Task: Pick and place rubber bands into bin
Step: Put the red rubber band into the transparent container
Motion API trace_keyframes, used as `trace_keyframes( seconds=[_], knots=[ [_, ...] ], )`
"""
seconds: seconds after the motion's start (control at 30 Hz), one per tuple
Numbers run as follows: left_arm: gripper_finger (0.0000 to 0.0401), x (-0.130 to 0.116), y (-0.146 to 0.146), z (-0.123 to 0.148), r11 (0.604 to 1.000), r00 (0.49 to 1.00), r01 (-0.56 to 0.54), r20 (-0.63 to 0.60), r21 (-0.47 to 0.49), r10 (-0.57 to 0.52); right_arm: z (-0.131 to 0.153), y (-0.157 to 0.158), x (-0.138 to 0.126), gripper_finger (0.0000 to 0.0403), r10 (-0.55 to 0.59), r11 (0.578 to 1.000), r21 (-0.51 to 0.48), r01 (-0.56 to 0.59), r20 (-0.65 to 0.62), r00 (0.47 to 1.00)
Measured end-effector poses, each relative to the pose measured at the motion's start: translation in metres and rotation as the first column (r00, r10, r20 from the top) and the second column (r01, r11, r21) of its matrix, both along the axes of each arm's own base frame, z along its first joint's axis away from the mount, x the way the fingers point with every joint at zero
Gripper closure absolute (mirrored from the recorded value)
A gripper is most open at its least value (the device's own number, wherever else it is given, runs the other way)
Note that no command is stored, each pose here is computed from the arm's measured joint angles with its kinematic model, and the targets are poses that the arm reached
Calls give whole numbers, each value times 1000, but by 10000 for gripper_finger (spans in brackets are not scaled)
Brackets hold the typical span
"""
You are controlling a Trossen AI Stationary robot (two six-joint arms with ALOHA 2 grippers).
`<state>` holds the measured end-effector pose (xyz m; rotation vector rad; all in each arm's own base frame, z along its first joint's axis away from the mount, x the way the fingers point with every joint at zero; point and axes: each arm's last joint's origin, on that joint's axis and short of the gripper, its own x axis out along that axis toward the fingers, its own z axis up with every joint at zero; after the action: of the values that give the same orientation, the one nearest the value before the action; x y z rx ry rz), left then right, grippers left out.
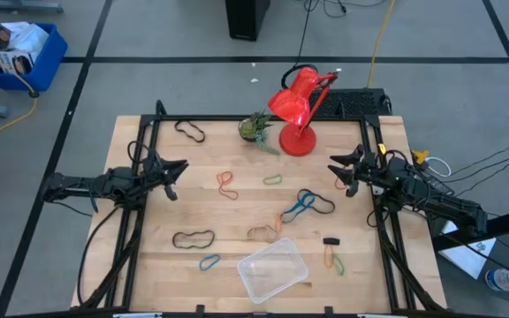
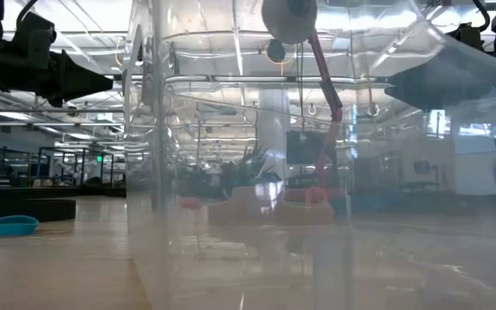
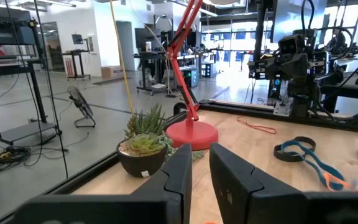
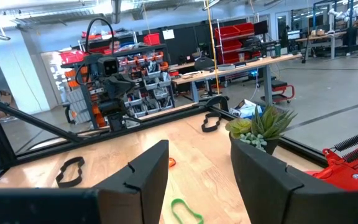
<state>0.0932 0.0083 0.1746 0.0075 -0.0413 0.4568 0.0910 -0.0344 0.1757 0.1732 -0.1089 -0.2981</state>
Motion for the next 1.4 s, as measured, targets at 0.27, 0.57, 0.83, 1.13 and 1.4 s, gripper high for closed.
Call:
trace_keyframes(
  seconds=[0.27,0.57,0.83,1.13,1.4],
  knots=[
    [339,0,0,0,1000,1000,0,0,0,0,0,0,0,232,-3,1000,-14,3,-5,1000],
    [339,0,0,0,1000,1000,0,0,0,0,0,0,0,232,-2,1000,5,2,1,1000],
    [338,0,0,0,1000,1000,0,0,0,0,-2,-2,1,232,-55,998,-35,54,-37,998],
    [339,0,0,0,1000,1000,0,0,0,0,-10,-5,5,232,-98,993,-83,86,-148,984],
    [338,0,0,0,1000,1000,0,1,0,0,-3,-8,10,234,-97,995,-6,104,-421,902]
  ],
)
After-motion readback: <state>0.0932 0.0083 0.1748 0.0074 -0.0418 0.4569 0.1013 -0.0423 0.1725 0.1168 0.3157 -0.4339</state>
